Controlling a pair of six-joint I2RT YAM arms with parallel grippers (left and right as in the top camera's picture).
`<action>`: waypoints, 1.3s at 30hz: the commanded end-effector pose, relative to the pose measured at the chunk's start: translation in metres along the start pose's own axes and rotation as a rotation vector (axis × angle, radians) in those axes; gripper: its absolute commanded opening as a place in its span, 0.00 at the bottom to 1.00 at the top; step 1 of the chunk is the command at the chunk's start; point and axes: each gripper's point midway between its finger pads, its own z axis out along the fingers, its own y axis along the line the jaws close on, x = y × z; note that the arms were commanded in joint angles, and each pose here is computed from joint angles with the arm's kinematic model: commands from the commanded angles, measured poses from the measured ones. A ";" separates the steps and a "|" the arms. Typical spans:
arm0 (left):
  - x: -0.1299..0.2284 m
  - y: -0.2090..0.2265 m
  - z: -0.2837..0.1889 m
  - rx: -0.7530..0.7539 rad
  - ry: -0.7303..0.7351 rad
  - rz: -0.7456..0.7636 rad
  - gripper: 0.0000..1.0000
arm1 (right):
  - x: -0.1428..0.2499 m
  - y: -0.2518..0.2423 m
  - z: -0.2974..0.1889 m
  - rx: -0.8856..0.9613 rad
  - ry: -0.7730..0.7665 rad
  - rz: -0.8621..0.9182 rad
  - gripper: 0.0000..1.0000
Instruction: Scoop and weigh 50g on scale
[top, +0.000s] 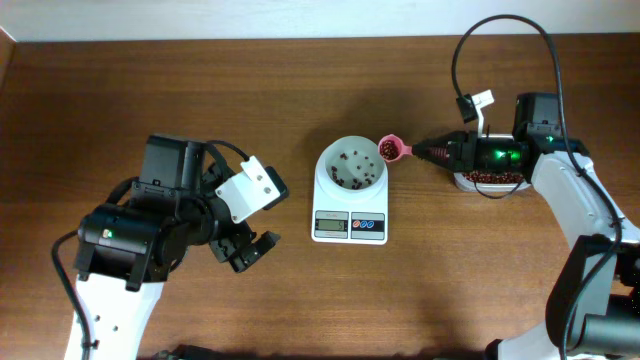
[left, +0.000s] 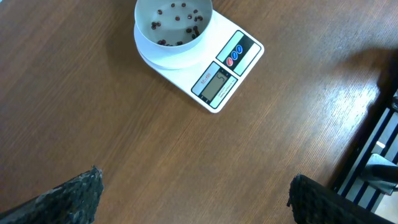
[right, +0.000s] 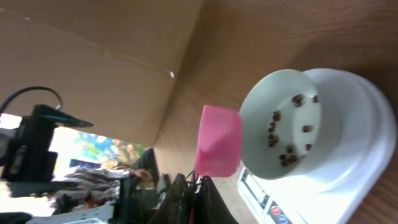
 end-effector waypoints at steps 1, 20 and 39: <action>0.000 -0.002 0.000 0.011 -0.009 0.014 0.99 | 0.000 -0.007 0.006 0.046 0.011 -0.026 0.04; 0.000 -0.002 0.000 0.011 -0.009 0.014 0.99 | 0.011 -0.025 0.076 0.280 0.167 -0.569 0.04; 0.000 -0.002 0.000 0.011 -0.009 0.014 0.99 | 0.011 -0.049 0.066 0.430 0.210 -0.631 0.04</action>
